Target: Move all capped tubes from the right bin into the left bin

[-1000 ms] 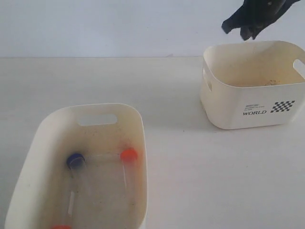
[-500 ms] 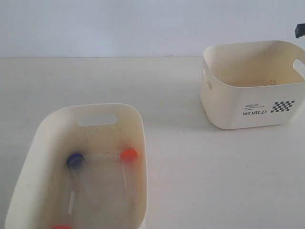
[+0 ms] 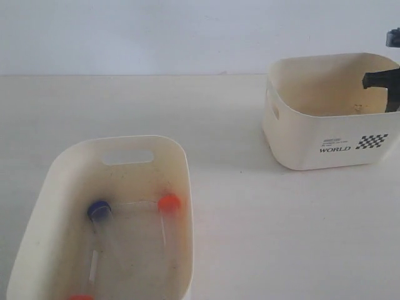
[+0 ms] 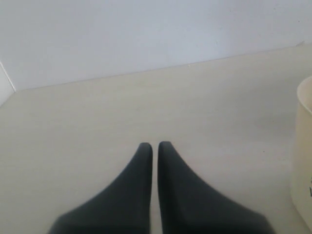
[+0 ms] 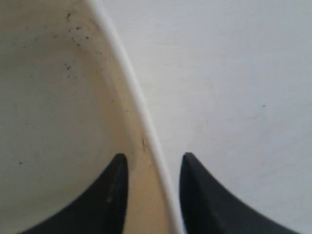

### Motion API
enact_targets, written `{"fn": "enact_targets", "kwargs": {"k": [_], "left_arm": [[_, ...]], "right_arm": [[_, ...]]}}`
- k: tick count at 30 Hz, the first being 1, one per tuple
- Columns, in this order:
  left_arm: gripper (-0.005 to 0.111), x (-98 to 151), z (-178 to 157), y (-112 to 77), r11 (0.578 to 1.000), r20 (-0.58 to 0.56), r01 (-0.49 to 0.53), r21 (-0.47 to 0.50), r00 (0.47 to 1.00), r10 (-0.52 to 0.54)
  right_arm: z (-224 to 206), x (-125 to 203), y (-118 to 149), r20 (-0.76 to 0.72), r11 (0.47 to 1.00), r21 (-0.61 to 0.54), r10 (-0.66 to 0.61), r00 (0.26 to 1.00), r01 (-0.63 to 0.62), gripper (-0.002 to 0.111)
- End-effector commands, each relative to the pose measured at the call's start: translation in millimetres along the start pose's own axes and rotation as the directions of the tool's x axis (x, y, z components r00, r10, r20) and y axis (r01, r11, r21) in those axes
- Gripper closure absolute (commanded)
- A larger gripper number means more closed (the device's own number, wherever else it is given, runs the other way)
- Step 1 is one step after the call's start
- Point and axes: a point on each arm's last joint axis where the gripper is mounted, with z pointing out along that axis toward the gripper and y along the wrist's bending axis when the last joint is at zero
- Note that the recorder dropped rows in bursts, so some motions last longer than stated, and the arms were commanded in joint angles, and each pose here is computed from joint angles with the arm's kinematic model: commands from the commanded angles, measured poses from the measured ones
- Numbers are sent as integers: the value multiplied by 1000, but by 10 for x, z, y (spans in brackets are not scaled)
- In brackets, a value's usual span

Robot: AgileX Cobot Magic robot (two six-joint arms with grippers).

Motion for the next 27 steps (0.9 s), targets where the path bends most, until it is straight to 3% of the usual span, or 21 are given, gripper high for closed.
{"fn": "enact_targets", "kwargs": {"k": [1,9,20,23,27], "left_arm": [[102,-27,-5,2,1000,21,13,-1,1000,-13],[102,-27,-5,2,1000,21,13,-1,1000,-13],[102,-27,-5,2,1000,21,13,-1,1000,-13],[102,-27,-5,2,1000,21,13,-1,1000,-13],[102,-27,-5,2,1000,21,13,-1,1000,-13]], "right_arm": [[21,-24,69,17,992,-111,59,998,-56,108],[-42,-86,279,32,922,-352,183,983,-160,108],[-105,-119,421,7,834,-513,238,971,-201,108],[-137,-140,482,-25,773,-583,291,956,-250,108],[-191,-191,557,-75,654,-678,394,916,-336,108]]}}
